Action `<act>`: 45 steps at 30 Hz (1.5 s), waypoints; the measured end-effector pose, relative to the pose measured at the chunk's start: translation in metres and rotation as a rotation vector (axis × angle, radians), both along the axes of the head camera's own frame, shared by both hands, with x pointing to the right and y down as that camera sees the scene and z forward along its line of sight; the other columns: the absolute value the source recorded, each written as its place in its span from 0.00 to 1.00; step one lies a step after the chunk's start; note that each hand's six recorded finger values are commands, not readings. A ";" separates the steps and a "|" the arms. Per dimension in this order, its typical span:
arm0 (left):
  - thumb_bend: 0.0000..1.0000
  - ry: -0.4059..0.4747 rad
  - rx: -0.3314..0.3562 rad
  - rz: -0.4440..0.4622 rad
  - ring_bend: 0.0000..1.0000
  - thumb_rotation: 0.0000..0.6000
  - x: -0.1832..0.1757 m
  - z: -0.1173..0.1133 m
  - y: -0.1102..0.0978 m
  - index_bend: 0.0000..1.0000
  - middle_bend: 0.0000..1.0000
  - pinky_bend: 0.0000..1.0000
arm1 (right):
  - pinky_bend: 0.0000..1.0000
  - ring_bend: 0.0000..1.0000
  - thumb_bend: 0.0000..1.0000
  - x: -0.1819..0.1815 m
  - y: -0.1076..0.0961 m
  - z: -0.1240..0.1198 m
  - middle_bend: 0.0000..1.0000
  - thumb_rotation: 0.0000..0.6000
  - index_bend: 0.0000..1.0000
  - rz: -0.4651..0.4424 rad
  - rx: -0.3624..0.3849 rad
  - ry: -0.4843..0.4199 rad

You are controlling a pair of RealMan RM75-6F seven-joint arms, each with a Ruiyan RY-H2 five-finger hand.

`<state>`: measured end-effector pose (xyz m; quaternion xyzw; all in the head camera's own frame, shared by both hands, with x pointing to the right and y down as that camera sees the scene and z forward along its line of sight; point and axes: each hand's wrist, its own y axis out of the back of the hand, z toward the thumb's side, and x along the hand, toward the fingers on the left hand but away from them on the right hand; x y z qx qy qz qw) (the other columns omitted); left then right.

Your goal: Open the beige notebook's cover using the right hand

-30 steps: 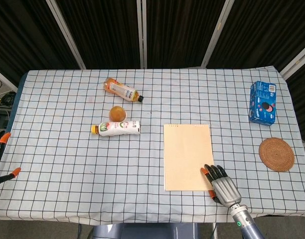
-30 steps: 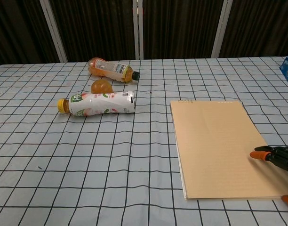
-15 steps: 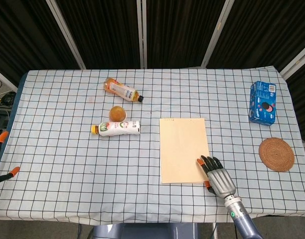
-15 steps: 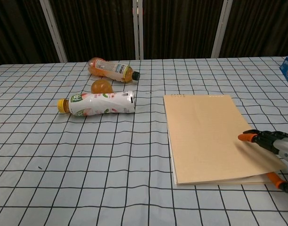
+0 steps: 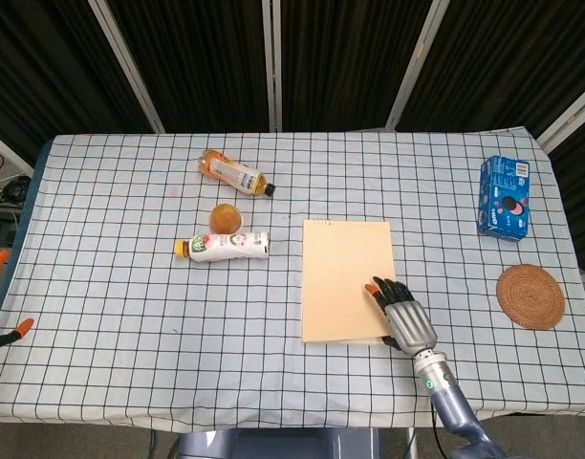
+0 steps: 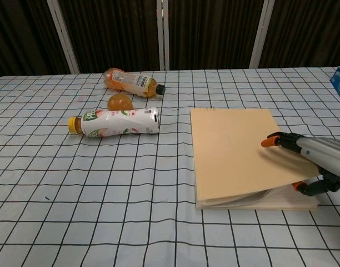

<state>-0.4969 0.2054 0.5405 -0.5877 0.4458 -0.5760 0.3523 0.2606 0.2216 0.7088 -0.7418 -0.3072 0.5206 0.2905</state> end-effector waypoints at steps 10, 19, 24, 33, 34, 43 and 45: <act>0.18 0.005 0.007 -0.004 0.00 1.00 -0.001 -0.001 -0.001 0.00 0.00 0.00 | 0.63 0.63 0.73 -0.011 -0.013 -0.022 0.64 1.00 0.74 0.002 0.197 -0.107; 0.18 0.006 0.002 0.000 0.00 1.00 0.001 0.000 0.001 0.00 0.00 0.00 | 0.63 0.63 0.73 -0.003 -0.001 -0.047 0.64 1.00 0.74 -0.022 0.191 -0.165; 0.18 0.003 -0.002 0.006 0.00 1.00 0.003 0.001 0.001 0.00 0.00 0.00 | 0.63 0.63 0.73 0.011 0.011 -0.063 0.64 1.00 0.74 -0.024 0.152 -0.182; 0.18 0.001 -0.003 -0.002 0.00 1.00 0.001 0.001 0.001 0.00 0.00 0.00 | 0.63 0.63 0.73 0.039 0.043 -0.084 0.64 1.00 0.74 -0.023 0.032 -0.227; 0.18 0.000 -0.003 0.000 0.00 1.00 0.001 0.002 0.001 0.00 0.00 0.00 | 0.63 0.63 0.73 0.040 0.046 -0.085 0.64 1.00 0.74 -0.019 0.018 -0.235; 0.18 0.009 -0.003 -0.003 0.00 1.00 0.002 0.000 0.001 0.00 0.00 0.00 | 0.63 0.64 0.73 0.056 0.069 -0.091 0.64 1.00 0.74 0.016 -0.094 -0.288; 0.18 0.009 -0.001 -0.002 0.00 1.00 0.002 0.000 0.001 0.00 0.00 0.00 | 0.63 0.64 0.73 0.058 0.067 -0.090 0.64 1.00 0.74 0.019 -0.093 -0.284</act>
